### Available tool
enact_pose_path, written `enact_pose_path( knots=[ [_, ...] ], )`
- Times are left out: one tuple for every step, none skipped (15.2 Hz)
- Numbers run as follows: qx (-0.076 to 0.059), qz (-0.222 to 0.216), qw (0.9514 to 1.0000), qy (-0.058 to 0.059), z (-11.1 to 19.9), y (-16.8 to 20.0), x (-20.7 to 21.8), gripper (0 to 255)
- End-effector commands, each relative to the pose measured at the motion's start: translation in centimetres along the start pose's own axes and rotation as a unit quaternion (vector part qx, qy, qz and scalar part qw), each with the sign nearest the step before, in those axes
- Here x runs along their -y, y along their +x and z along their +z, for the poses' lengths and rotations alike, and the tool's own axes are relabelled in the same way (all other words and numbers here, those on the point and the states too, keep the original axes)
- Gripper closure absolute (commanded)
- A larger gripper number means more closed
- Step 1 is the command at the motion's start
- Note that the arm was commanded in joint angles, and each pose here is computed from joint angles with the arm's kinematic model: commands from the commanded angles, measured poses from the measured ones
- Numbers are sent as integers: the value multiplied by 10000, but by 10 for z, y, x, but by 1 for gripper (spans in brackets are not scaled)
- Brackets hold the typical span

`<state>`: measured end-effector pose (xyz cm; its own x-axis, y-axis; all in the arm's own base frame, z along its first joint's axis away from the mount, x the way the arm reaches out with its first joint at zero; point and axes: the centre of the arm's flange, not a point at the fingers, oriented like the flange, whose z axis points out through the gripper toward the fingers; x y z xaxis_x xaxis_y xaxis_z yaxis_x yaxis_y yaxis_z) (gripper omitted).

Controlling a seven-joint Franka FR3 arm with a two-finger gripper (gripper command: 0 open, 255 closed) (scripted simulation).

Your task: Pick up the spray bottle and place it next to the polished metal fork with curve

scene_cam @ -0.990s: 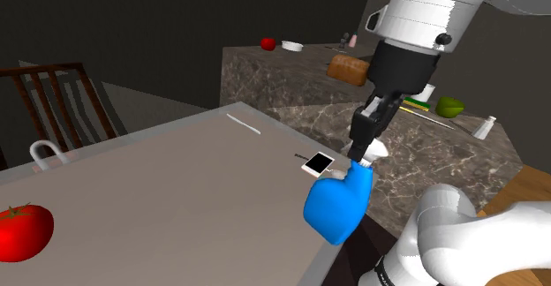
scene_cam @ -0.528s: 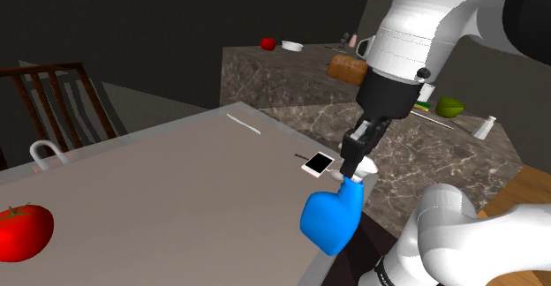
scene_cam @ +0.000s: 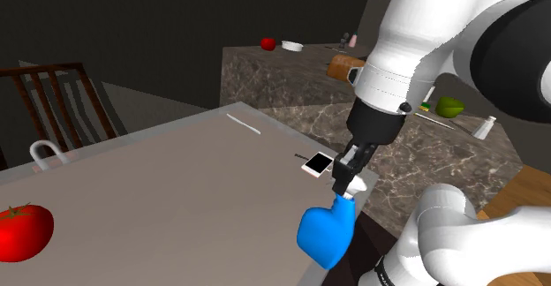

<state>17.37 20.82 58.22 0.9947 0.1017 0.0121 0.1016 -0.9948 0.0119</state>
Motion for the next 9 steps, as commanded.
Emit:
enact_pose_path(
  knots=[
    [-3, 1, 10000, 1, 10, -1, 1, 255],
    [-3, 1, 10000, 1, 15, -1, 1, 255],
    [-3, 1, 10000, 1, 20, -1, 1, 255],
    [-3, 1, 10000, 1, 26, -1, 1, 255],
    [-3, 1, 10000, 1, 31, -1, 1, 255],
    [-3, 1, 10000, 1, 36, -1, 1, 255],
    [-3, 1, 10000, 1, 42, -1, 1, 255],
    [-3, 1, 10000, 1, 47, -1, 1, 255],
    [-3, 1, 10000, 1, 52, -1, 1, 255]
  ],
)
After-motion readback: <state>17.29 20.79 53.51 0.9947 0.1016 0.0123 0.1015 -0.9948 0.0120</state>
